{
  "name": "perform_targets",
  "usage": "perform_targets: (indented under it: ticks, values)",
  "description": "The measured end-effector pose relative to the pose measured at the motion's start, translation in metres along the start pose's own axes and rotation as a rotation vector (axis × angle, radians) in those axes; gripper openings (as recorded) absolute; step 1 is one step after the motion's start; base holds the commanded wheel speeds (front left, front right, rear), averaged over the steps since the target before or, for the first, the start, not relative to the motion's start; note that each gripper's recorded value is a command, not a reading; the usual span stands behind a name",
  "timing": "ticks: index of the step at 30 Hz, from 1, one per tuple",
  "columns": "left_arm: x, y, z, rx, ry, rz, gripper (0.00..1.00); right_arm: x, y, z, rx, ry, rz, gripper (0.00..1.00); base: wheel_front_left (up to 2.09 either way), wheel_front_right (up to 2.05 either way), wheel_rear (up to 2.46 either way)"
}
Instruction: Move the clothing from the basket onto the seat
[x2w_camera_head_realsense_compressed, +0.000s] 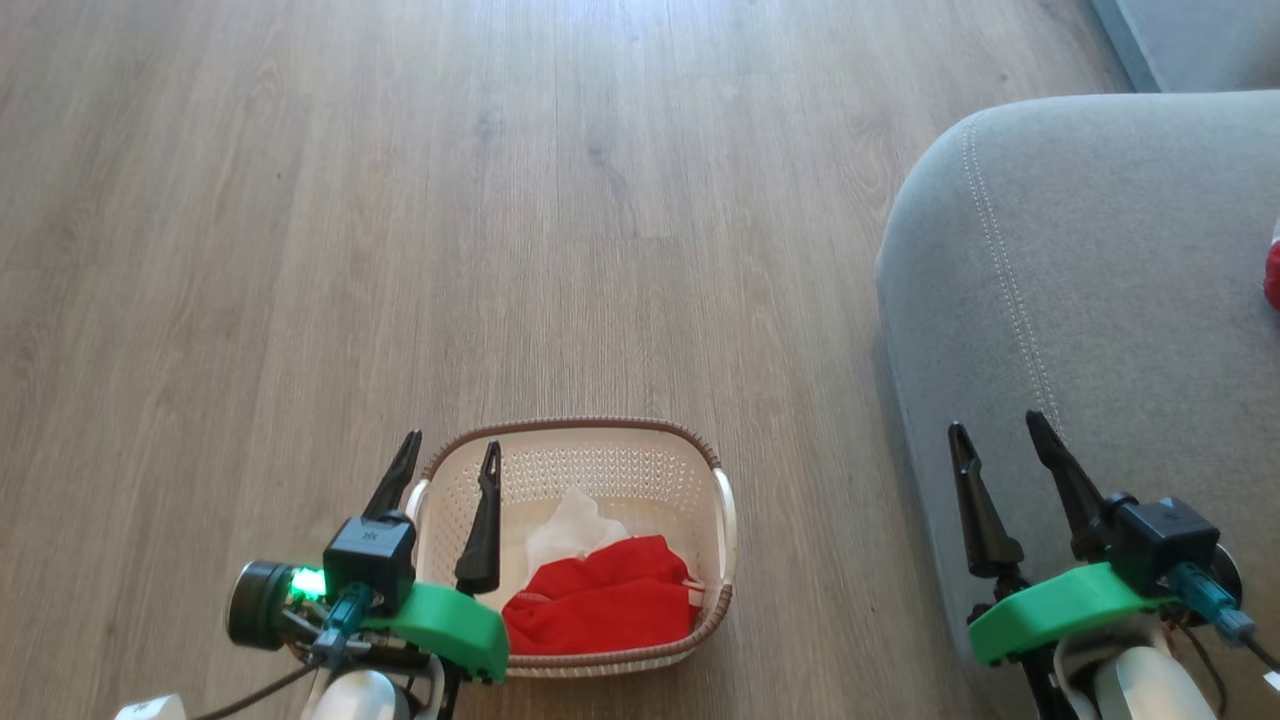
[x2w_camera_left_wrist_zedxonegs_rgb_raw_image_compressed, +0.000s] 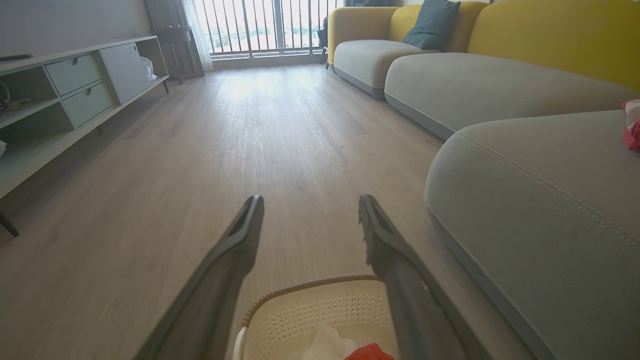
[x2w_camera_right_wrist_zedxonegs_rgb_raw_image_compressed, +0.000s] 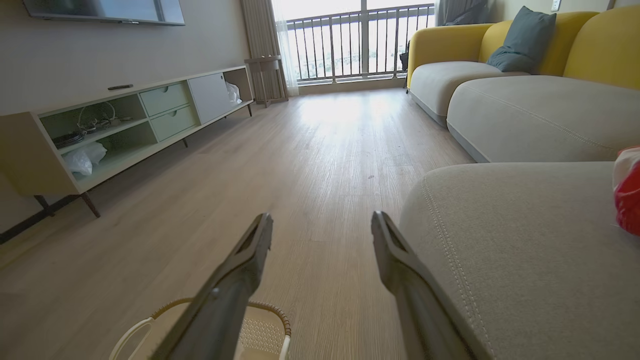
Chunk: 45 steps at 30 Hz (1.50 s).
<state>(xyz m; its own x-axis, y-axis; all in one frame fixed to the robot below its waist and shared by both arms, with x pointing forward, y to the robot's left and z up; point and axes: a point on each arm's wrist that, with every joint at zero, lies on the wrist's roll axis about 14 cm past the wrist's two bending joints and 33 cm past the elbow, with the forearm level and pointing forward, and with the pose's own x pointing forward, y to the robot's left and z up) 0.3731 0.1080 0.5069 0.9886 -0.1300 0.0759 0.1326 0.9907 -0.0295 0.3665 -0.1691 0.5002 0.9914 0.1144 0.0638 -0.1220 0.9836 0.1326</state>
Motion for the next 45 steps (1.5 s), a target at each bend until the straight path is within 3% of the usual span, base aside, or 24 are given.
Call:
perform_targets:
  ticks: [12, 24, 27, 36, 40, 45]
  values:
    - [0.009, -0.019, -0.058, -0.022, 0.173, -0.108, 1.0, 0.001, -0.021, -0.034, -0.012, 0.105, -0.067, 1.0, 0.0, 0.0, 0.0]
    - [0.042, -0.047, -0.186, 0.12, 0.486, -0.369, 1.0, 0.024, -0.056, -0.092, -0.03, 0.256, -0.166, 1.0, 0.0, 0.0, 0.0]
    - [0.051, -0.046, -0.219, 0.188, 0.544, -0.44, 1.0, 0.023, -0.066, -0.112, 0.046, 0.297, -0.219, 1.0, 0.0, 0.0, 0.0]
    - [0.047, -0.06, -0.319, 0.322, 0.724, -0.681, 1.0, 0.013, -0.086, -0.16, 0.079, 0.419, -0.296, 1.0, 0.0, 0.0, 0.0]
    - [0.044, -0.063, -0.36, 0.387, 0.793, -0.774, 1.0, 0.009, -0.086, -0.175, 0.182, 0.438, -0.341, 1.0, 0.0, 0.0, 0.0]
    - [0.045, -0.07, -0.401, 0.451, 0.857, -0.863, 1.0, -0.002, -0.08, -0.196, 0.196, 0.51, -0.345, 1.0, 0.0, 0.0, 0.0]
